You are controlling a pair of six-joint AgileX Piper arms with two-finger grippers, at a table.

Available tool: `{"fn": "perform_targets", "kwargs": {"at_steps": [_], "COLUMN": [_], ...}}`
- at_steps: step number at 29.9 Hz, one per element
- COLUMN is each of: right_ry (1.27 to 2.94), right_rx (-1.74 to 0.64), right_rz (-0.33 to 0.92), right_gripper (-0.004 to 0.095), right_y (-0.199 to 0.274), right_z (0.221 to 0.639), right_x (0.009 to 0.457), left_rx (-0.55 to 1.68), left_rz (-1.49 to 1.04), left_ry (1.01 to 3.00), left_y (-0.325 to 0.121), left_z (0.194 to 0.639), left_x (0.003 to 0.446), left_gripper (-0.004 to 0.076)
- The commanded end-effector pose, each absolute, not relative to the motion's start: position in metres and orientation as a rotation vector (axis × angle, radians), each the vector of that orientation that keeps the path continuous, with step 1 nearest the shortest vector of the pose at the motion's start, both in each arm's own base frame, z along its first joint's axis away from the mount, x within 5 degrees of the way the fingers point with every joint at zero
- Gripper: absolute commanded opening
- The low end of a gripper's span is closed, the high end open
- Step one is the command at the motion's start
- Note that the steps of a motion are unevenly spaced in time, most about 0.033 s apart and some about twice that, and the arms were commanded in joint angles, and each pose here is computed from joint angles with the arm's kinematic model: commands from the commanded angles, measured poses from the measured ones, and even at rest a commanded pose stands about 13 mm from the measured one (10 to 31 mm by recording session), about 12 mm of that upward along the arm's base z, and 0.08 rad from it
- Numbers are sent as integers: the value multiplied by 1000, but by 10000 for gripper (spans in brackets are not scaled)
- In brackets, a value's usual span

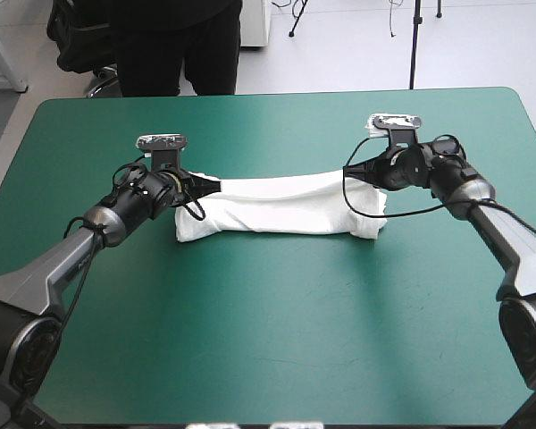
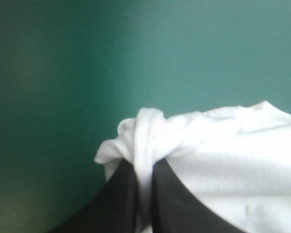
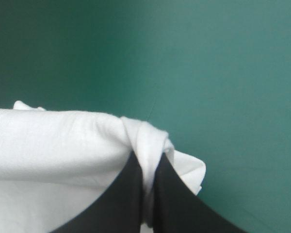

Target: Fold the cloth

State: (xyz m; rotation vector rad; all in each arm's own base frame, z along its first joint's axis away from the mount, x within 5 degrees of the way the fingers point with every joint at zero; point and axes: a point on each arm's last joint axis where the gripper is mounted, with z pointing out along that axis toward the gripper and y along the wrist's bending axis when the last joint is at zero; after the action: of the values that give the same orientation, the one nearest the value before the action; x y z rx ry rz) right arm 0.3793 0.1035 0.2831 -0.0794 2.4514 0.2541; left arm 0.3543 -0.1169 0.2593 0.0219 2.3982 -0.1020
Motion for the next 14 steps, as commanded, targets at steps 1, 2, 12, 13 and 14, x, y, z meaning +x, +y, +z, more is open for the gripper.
{"fn": "perform_targets", "kwargs": {"at_steps": [1, 2, 12, 13, 14], "right_ry": [2363, 2387, 2468, 2474, 2478], "right_rx": [-71, -73, -161, -163, -165], "right_rz": [266, 263, 303, 304, 304], "right_gripper": [-17, -17, 468, 537, 597], "right_y": [102, 103, 109, 109, 108], "right_z": [303, 300, 291, 292, 294], "right_x": [389, 391, 393, 391, 390], "left_rx": [39, 34, 26, 27, 34], "left_rz": [-132, -133, -142, -144, -139], "left_ry": [2320, 2332, 2359, 2360, 2363], "left_y": [-120, -121, -122, -123, -122], "left_z": [272, 269, 262, 262, 264], "left_x": [362, 364, 366, 365, 364], "left_gripper": [-9, -9, 163, 209, 272]}}
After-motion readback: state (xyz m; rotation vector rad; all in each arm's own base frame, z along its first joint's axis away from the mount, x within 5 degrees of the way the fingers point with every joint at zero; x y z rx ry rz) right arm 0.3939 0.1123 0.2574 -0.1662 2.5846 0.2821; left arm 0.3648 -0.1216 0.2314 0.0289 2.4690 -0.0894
